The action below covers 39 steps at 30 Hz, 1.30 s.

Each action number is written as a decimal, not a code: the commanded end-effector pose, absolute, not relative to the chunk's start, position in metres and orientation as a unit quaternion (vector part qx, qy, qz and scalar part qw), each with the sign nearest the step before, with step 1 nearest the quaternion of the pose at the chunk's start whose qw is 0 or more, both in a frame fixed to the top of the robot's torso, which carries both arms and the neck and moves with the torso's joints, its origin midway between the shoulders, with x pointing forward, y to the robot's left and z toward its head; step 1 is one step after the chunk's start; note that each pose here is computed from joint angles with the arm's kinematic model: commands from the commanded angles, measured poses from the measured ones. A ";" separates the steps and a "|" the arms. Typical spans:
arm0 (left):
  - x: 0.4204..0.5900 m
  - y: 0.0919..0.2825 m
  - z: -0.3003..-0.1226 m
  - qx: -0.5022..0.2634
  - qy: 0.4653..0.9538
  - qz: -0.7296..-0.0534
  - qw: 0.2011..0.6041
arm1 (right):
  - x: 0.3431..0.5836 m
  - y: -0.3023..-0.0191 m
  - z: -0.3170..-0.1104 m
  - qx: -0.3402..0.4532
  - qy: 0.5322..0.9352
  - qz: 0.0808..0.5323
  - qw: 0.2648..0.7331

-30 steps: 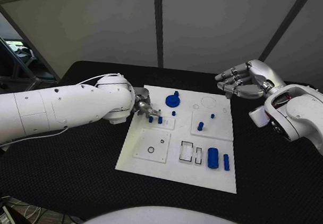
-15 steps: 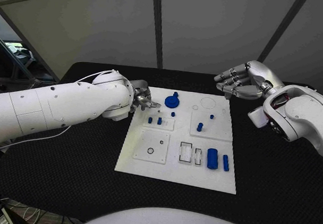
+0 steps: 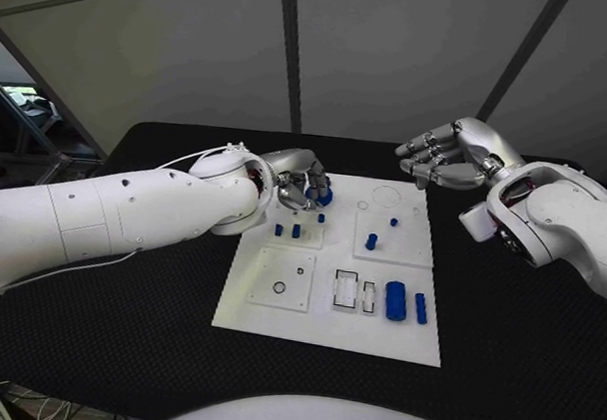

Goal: Assemble the parts on the task board

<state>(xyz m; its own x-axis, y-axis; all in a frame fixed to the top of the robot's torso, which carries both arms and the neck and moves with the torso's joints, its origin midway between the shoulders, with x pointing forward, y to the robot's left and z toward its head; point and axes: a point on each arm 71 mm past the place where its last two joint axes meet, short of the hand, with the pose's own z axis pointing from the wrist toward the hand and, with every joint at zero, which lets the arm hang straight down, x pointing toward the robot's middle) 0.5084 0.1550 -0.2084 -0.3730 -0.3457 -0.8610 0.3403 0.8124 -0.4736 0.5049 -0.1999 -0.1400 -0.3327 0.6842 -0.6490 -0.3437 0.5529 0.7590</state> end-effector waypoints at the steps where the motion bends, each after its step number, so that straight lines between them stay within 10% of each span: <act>1: 0.506 0.145 -0.207 0.098 0.739 -0.320 0.584 | 0.505 -0.198 -0.138 0.122 0.676 0.459 0.564; 39: 0.524 0.128 -0.232 0.147 0.778 -0.248 0.558 | 0.505 -0.194 -0.139 0.119 0.676 0.463 0.561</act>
